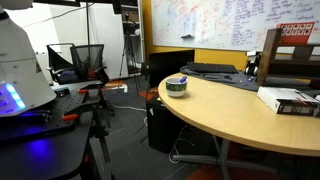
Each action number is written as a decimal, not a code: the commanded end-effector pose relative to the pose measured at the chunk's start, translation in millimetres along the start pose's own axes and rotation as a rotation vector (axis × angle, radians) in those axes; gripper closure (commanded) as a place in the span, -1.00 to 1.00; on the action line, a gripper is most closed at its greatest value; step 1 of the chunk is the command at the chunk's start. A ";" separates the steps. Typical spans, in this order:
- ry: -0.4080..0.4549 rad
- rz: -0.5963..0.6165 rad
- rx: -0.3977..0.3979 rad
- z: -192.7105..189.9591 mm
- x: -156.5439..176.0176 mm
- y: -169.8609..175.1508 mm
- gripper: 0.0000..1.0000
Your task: Take the pen out of the mug and put it on the table
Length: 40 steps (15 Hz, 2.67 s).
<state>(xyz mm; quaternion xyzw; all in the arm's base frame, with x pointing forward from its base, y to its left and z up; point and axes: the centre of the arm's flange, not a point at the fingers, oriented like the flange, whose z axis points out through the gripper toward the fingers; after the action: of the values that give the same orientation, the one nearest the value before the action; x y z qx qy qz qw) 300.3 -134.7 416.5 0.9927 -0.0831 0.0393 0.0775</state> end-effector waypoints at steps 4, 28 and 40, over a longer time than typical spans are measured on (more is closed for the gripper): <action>0.000 0.000 0.000 0.0 0.0 0.0 -1.00; 0.243 -0.320 0.214 58.3 83.9 -236.4 -1.00; 0.085 -0.303 0.186 197.3 190.5 -308.7 -1.00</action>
<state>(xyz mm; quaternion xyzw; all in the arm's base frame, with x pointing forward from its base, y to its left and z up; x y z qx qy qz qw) 520.2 98.3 217.4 0.9921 0.0899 0.0863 -0.0106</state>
